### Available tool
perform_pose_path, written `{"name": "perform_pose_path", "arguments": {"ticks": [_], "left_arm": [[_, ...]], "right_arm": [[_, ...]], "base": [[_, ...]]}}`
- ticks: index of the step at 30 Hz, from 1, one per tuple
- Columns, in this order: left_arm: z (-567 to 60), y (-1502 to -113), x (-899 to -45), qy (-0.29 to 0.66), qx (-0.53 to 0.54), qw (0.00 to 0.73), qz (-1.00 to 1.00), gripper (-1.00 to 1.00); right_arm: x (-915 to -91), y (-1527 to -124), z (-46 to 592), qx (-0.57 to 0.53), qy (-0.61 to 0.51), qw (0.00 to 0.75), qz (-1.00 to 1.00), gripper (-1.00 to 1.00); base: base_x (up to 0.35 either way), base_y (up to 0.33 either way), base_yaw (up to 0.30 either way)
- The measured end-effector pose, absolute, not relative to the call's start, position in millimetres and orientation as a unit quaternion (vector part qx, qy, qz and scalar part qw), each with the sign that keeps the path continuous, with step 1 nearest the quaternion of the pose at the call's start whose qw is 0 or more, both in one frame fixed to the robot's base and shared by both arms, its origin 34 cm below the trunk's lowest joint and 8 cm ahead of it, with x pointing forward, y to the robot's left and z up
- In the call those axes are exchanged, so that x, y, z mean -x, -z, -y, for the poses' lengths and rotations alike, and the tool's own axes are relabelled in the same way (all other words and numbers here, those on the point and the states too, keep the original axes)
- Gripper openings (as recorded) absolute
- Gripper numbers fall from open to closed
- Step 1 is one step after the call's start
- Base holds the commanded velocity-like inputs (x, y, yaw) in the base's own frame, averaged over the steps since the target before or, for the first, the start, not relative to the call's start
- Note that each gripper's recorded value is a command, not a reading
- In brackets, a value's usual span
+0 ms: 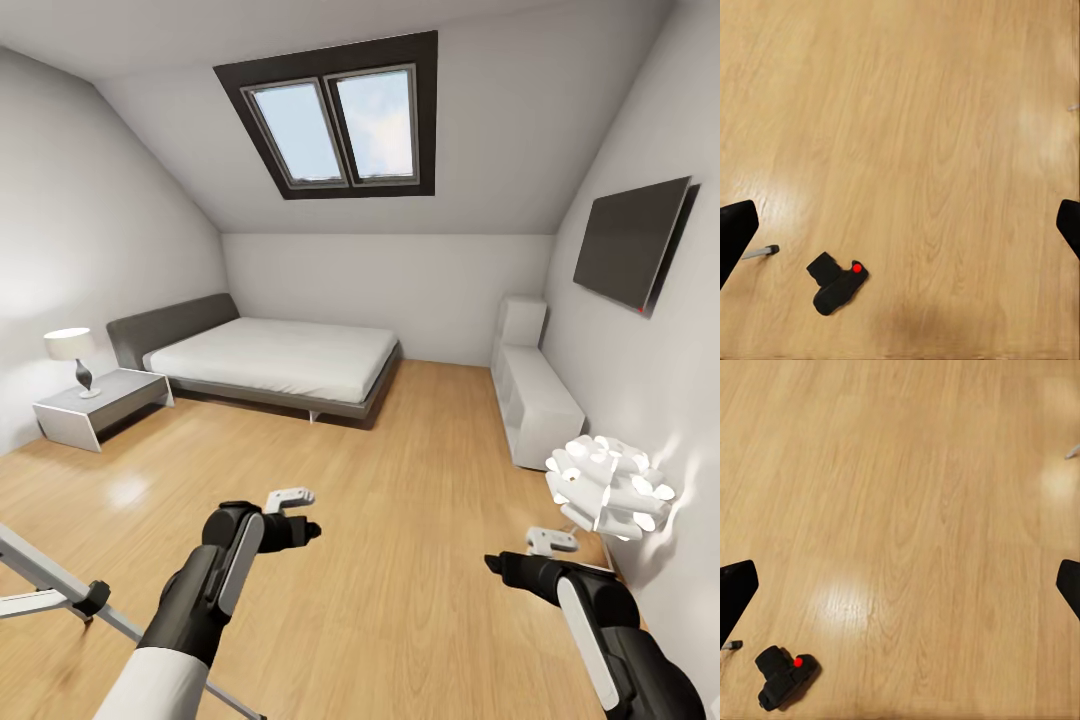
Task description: Attach the digital camera to the camera tripod in the bedroom.
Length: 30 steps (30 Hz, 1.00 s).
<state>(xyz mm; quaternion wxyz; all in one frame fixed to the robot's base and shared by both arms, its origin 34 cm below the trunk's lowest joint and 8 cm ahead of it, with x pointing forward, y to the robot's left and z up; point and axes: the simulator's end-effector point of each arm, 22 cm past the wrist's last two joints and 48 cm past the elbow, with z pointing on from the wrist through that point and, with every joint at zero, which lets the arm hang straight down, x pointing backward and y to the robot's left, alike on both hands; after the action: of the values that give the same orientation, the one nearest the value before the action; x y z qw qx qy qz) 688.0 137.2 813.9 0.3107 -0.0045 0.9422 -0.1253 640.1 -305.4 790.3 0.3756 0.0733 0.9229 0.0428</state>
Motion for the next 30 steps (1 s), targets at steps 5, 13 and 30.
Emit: {"name": "perform_pose_path", "arguments": {"ticks": [5,13,30], "left_arm": [[-131,-808,-685,0.128,0.003,0.302,-0.945,1.00],[-125,-805,-683,0.136,0.002,0.297,-0.945,1.00],[-124,-775,-680,0.144,0.004,0.295,-0.945,1.00]], "right_arm": [[-639,-789,303,-0.072,-0.044,0.373,-0.924,1.00],[-640,-789,302,-0.071,-0.045,0.373,-0.924,1.00],[-638,-760,305,-0.073,-0.044,0.374,-0.924,1.00]], "base": [[0.000,0.000,0.000],[0.000,0.000,0.000],[0.000,0.000,0.000]]}}
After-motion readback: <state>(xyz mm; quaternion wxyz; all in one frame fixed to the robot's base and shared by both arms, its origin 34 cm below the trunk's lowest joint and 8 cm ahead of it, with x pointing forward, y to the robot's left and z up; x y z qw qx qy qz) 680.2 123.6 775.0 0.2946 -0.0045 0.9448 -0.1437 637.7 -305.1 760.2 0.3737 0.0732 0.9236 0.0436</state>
